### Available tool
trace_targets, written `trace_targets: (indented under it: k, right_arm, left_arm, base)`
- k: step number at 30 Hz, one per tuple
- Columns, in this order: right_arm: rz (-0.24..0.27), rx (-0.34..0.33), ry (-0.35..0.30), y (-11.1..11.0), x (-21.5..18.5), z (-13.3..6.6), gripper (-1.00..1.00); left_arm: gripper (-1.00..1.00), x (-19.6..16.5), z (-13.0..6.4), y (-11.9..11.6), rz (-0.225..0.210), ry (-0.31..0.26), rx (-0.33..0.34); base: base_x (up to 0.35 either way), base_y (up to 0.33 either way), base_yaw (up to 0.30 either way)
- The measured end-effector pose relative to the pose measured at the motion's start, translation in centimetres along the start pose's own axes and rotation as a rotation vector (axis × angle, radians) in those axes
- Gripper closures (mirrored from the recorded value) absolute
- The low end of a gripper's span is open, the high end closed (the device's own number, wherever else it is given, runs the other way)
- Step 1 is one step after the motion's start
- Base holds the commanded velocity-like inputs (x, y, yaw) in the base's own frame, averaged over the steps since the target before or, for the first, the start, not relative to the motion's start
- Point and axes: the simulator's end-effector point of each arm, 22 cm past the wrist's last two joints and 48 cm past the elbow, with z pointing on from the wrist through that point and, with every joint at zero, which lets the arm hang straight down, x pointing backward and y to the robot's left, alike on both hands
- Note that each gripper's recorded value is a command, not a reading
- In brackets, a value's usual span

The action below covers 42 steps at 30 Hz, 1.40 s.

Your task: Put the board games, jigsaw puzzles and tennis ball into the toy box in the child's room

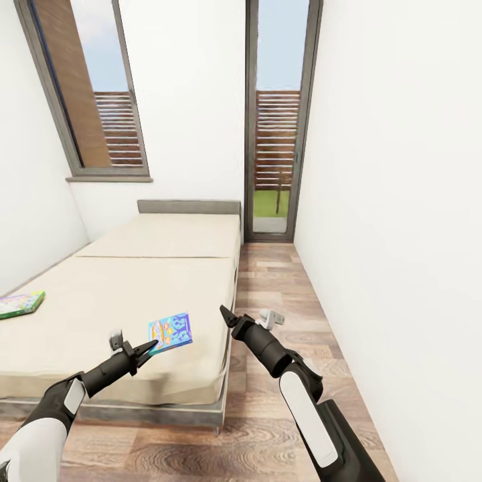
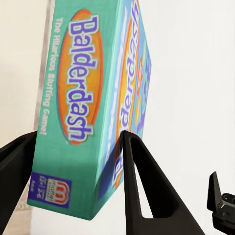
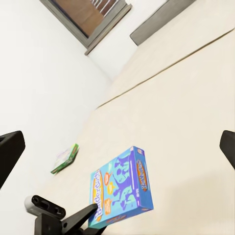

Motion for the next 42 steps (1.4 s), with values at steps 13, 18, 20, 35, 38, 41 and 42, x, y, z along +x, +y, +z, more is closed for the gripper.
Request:
trace_targets:
  k: [13,18,20,35,38,41,42]
  right_arm:
    - [0.001,0.0,0.001,1.7,-2.1,0.3,-1.0]
    - [0.002,0.001,0.001,2.3,-2.9,0.5,-1.0]
    - [0.002,0.001,0.001,2.5,-3.2,0.5,-1.0]
    - [0.003,0.001,0.001,4.5,-5.6,0.9,-1.0]
    - [0.002,0.001,0.001,4.8,-6.1,0.9,-1.0]
    - [0.002,0.002,0.001,5.2,-6.6,1.0,-1.0]
    - [0.002,0.002,0.001,5.3,-6.7,1.0,-1.0]
  left_arm:
    - [1.0,-1.0,0.2,-2.6,0.0,0.0,0.0]
    - [1.0,-1.3,0.3,-3.6,0.0,0.0,-0.001]
    - [1.0,-1.5,0.3,-4.0,0.0,0.0,-0.001]
    - [1.0,-2.4,0.5,-6.9,0.0,0.0,-0.002]
    - [1.0,-2.6,0.5,-7.4,0.001,0.002,-0.003]
    - [1.0,-2.8,0.6,-8.0,0.001,0.002,-0.003]
    - [1.0,-2.8,0.6,-8.2,0.001,0.003,-0.004]
  base:
    - [0.0,0.0,0.0]
    - [0.0,0.0,0.0]
    - [0.0,0.0,0.0]
    - [0.0,0.0,0.0]
    - [0.0,0.0,0.0]
    - [0.0,0.0,0.0]
    - [0.0,0.0,0.0]
